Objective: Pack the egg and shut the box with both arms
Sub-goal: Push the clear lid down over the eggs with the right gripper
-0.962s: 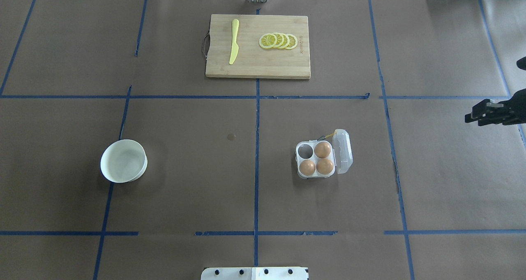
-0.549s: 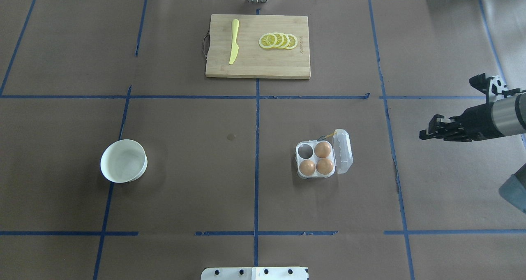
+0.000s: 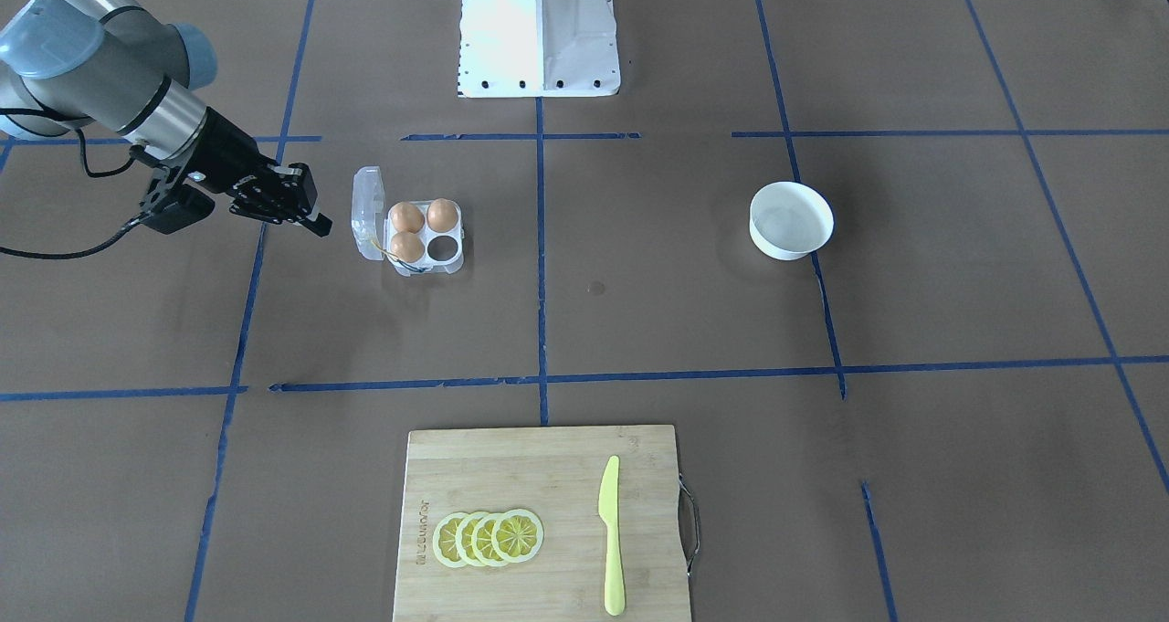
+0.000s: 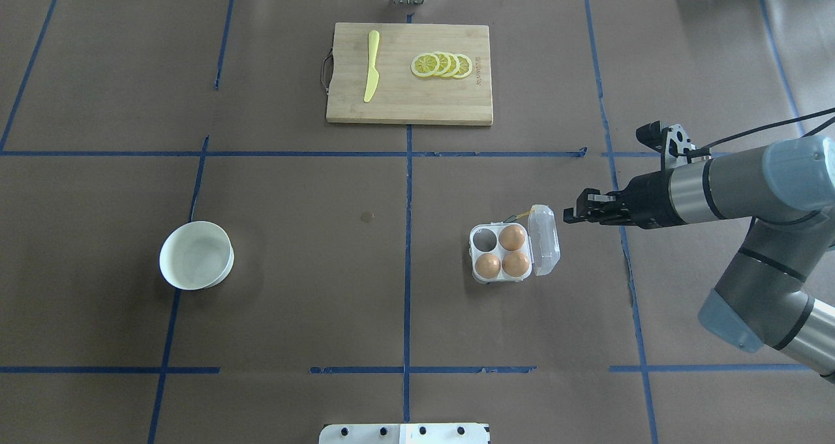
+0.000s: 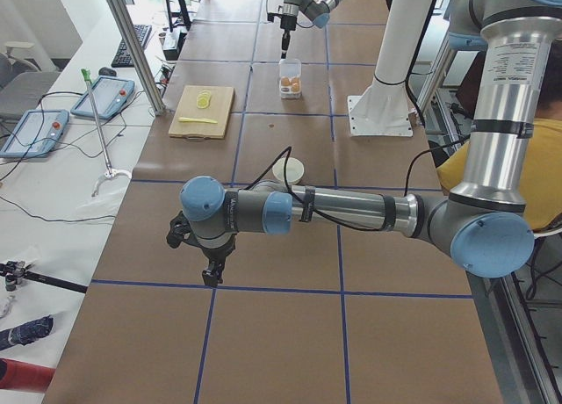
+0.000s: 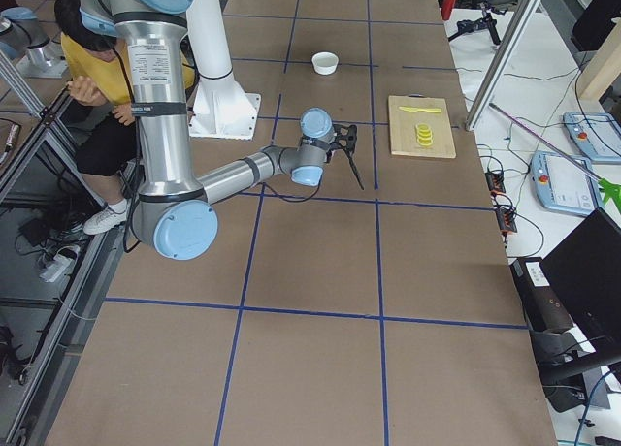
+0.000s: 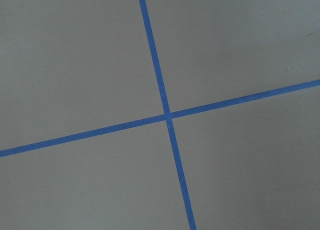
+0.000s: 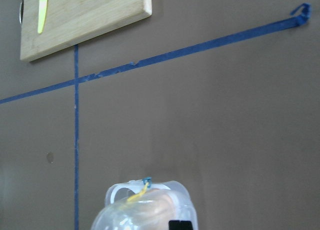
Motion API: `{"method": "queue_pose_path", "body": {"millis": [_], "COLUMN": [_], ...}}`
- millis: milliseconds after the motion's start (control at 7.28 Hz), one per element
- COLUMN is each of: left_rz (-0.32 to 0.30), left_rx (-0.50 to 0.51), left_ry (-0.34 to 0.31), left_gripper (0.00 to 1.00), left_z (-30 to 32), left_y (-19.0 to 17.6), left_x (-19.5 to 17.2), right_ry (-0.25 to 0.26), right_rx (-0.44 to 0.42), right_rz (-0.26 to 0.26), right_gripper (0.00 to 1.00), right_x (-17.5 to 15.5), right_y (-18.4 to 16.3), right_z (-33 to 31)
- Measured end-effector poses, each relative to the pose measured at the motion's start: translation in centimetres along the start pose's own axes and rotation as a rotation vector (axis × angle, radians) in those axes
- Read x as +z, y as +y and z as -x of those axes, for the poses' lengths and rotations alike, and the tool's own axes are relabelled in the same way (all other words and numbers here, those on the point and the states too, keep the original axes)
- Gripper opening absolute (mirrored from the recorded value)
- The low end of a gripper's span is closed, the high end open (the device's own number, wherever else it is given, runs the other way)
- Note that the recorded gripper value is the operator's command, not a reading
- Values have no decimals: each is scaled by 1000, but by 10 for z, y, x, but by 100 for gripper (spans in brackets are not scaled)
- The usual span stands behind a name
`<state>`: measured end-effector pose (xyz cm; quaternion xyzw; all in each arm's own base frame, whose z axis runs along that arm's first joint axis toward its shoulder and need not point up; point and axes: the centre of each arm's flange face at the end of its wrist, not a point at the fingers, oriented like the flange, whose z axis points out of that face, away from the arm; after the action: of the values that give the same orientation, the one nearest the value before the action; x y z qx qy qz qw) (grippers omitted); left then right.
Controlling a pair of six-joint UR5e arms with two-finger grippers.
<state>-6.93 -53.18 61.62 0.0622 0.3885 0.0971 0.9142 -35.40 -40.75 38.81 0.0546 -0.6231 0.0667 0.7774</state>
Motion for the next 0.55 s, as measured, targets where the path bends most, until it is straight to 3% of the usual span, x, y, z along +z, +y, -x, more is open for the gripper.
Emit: {"method": "queue_pose_path", "body": {"millis": [549], "left_rz": [-14], "left_rx": [15], "left_ry": [-3], "left_gripper": [100], "left_z": [-1], "left_y": [-2], "left_x": [0], "right_ry": [-58], "right_rx": [26], "right_rz": [-14], "right_gripper": [0], "right_x": [22], "right_y": [8], "right_z": [45]}}
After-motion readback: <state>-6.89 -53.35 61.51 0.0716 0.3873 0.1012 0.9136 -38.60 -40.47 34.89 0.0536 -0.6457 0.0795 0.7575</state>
